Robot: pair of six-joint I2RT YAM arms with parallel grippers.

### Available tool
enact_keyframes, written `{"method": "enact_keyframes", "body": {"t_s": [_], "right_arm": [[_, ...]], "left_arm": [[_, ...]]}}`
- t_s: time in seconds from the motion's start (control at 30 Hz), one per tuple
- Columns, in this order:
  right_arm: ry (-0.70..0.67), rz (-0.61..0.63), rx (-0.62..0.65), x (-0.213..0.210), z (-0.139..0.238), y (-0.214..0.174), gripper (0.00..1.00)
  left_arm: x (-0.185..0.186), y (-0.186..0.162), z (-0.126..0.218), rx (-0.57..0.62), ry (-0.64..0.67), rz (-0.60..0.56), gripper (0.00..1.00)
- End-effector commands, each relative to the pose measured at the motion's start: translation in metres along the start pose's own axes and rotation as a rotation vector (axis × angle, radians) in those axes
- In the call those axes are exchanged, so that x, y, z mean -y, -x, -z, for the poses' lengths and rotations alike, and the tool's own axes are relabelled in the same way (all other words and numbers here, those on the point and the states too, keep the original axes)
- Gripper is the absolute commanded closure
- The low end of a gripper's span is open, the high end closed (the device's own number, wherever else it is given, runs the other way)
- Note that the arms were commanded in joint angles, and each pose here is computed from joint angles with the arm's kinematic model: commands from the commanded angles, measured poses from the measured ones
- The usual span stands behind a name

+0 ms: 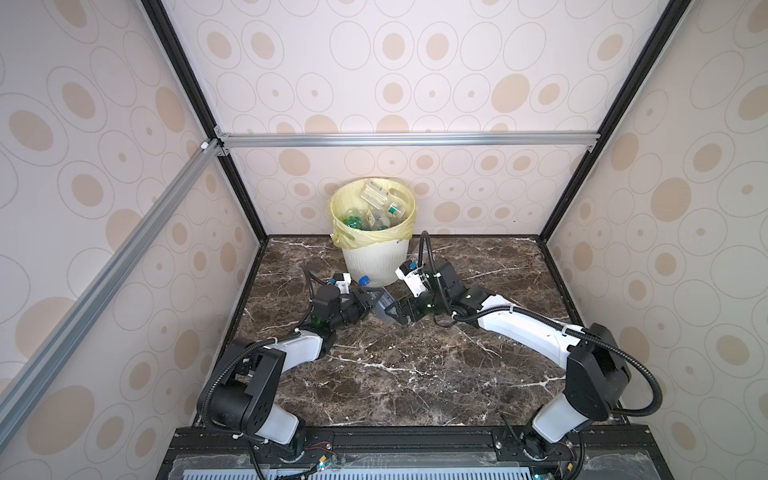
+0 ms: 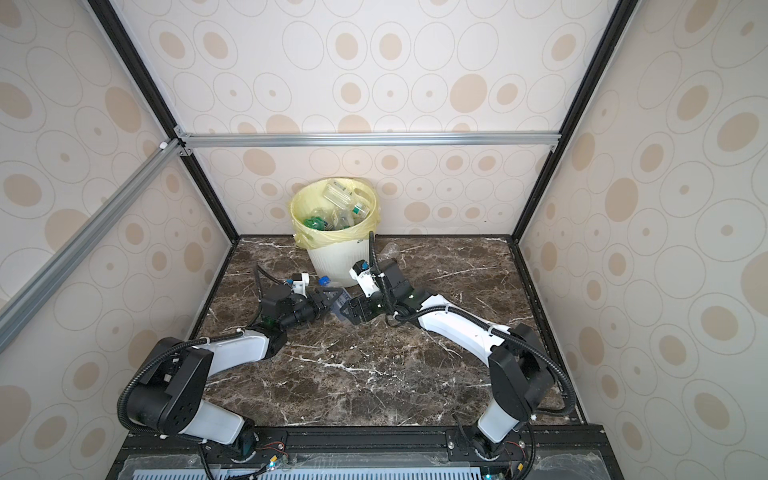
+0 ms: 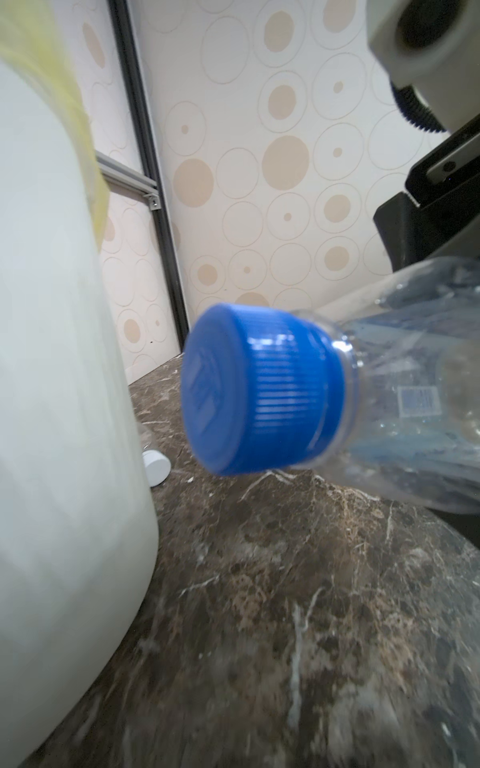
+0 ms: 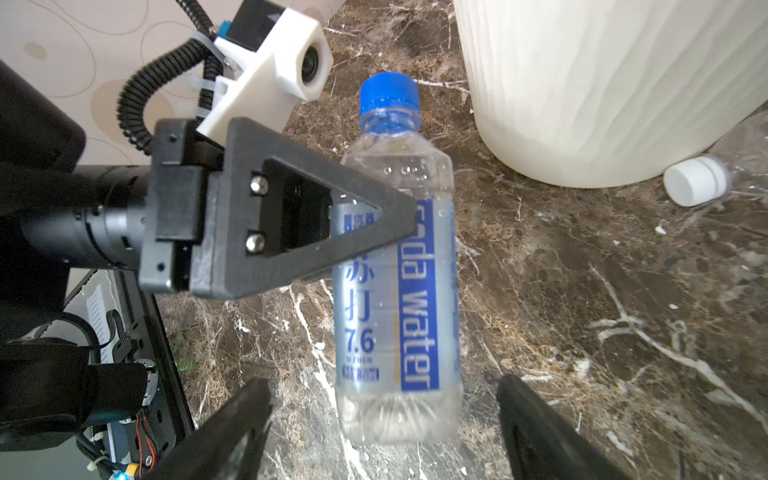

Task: Throw the plastic bottles in the bin
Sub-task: 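Raise the Soda water bottle over the bin with the left gripper while the right withdraws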

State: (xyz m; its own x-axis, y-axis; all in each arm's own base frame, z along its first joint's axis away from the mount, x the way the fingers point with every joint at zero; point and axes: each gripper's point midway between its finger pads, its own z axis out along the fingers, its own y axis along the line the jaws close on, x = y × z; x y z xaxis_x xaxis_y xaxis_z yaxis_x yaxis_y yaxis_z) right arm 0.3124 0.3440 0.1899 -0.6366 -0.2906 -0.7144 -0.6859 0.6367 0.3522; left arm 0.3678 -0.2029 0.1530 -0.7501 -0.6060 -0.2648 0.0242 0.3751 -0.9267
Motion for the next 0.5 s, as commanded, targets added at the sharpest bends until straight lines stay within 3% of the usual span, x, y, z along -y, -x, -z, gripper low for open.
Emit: {"method": "enact_keyframes", "body": {"t_s": [0.0, 0.1, 0.27, 0.47], "right_arm": [[-0.025, 0.042, 0.025, -0.004, 0.014, 0.007, 0.05], [-0.054, 0.063, 0.071, -0.004, 0.024, 0.021, 0.0], [-0.115, 0.1, 0.144, -0.003, 0.044, 0.048, 0.0], [-0.191, 0.127, 0.248, -0.003, 0.069, 0.09, 0.0]], "left_arm": [[0.038, 0.027, 0.008, 0.049, -0.046, -0.112, 0.46], [0.056, 0.043, 0.012, 0.077, -0.018, -0.197, 0.45], [0.092, 0.067, 0.021, 0.129, -0.007, -0.31, 0.46], [0.144, 0.096, 0.026, 0.183, -0.056, -0.349, 0.47]]}}
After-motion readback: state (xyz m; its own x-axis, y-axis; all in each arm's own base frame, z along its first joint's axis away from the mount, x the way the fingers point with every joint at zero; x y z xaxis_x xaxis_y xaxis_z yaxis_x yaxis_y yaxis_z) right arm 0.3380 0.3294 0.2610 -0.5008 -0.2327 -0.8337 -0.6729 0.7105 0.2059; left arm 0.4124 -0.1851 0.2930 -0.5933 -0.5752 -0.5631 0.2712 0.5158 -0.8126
